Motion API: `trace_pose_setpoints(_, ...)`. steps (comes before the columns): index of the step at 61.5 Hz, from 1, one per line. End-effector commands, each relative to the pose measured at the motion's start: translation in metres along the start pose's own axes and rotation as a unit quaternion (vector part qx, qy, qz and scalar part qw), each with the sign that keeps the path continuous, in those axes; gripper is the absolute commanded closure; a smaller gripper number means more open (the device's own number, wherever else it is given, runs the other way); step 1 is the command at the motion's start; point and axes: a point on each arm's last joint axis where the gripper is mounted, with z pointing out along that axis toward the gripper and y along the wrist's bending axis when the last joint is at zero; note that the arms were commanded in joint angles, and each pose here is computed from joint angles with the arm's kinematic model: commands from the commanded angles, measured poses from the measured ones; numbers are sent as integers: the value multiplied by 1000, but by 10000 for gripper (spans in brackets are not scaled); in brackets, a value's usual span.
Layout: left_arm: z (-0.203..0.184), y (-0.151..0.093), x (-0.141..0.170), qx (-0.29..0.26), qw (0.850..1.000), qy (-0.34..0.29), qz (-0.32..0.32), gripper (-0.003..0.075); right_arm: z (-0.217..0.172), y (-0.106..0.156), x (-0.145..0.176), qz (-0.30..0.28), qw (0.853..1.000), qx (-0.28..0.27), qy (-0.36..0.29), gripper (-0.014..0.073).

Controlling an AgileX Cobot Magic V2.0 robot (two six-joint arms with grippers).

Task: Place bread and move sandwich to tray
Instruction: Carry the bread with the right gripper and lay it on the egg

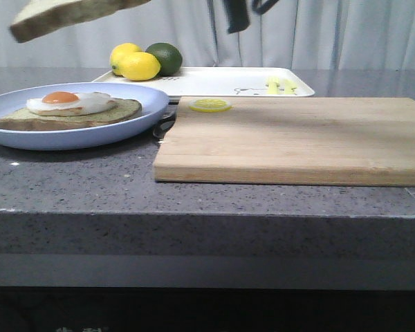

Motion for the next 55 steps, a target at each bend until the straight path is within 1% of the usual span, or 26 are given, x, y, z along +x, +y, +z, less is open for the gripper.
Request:
trace_pose_setpoints(1,0,-1,-19,0,998,-58,-2,80,12,23,2,26,999,-46,-8,703)
trace_pose_setpoints(5,0,-1,-19,0,998,-58,-2,80,25,11,3,45,998,-39,-3,703)
trace_pose_setpoints(13,0,-1,-19,0,998,-58,-2,80,35,-7,3,46,999,-14,-2,697)
trace_pose_setpoints(20,0,-1,-19,0,998,-58,-2,80,36,-11,2,27,1000,3,-7,615)
trace_pose_setpoints(25,0,-1,-19,0,998,-58,-2,80,36,-11,3,16,1000,6,-2,559)
trace_pose_setpoints(30,0,-1,-19,0,998,-58,-2,80,36,-11,4,6,1000,8,4,524)
trace_pose_setpoints(38,0,-1,-19,0,998,-58,-2,80,35,-13,5,-13,1000,15,11,441)
trace_pose_setpoints(49,0,-1,-19,0,998,-58,-2,80,32,-15,0,-22,1000,16,16,320)
trace_pose_setpoints(55,0,-1,-19,0,998,-58,-2,80,30,-16,-3,-23,999,14,19,279)
